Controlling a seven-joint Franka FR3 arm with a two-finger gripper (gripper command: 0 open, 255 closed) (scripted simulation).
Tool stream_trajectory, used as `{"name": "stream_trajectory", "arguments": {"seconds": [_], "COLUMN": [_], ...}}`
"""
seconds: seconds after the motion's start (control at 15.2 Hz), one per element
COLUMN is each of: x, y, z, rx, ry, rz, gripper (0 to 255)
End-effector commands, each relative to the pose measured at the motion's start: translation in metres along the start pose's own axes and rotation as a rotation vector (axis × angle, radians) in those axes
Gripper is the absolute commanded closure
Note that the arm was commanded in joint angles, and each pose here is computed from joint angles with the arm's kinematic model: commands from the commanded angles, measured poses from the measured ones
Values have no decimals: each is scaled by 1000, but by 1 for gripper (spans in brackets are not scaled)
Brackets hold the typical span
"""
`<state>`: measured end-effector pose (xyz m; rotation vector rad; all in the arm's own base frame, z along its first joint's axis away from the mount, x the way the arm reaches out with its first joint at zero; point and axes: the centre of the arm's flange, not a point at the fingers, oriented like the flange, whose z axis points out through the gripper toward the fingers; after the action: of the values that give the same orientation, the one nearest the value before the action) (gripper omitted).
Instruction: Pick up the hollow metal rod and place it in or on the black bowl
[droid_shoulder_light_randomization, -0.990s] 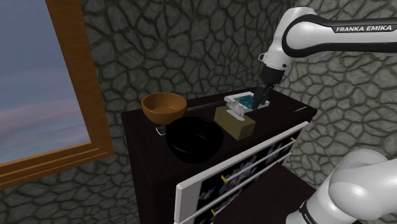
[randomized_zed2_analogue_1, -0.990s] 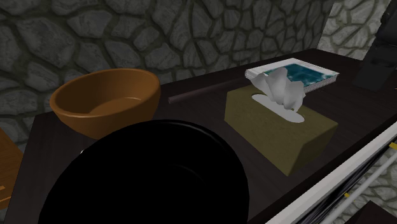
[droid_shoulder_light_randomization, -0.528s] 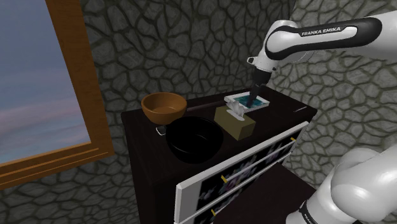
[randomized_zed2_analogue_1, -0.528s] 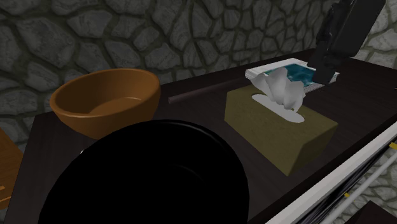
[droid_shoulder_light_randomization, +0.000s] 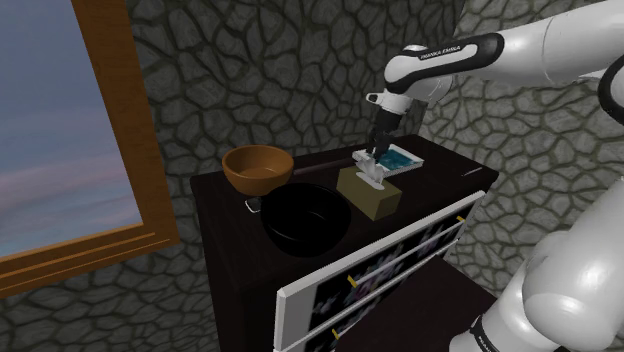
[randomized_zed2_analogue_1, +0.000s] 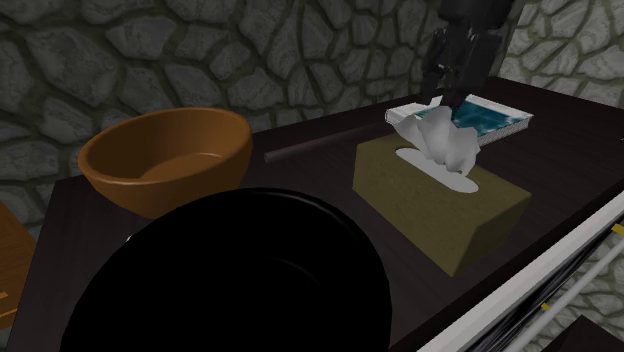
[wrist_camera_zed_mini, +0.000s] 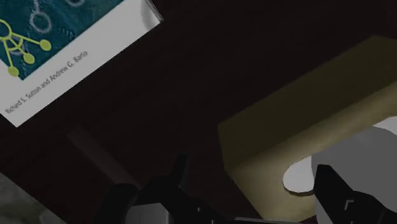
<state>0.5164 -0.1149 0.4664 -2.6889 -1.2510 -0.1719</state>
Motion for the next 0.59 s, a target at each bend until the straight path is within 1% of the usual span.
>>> {"name": "stream_trajectory", "arguments": {"seconds": [0.0,0.53], "x": [11,77], "y": [23,102], "z": [10,47], "rx": [13,64], "ry": [9,46], "rz": [-97,-447], "gripper": [0,0]}}
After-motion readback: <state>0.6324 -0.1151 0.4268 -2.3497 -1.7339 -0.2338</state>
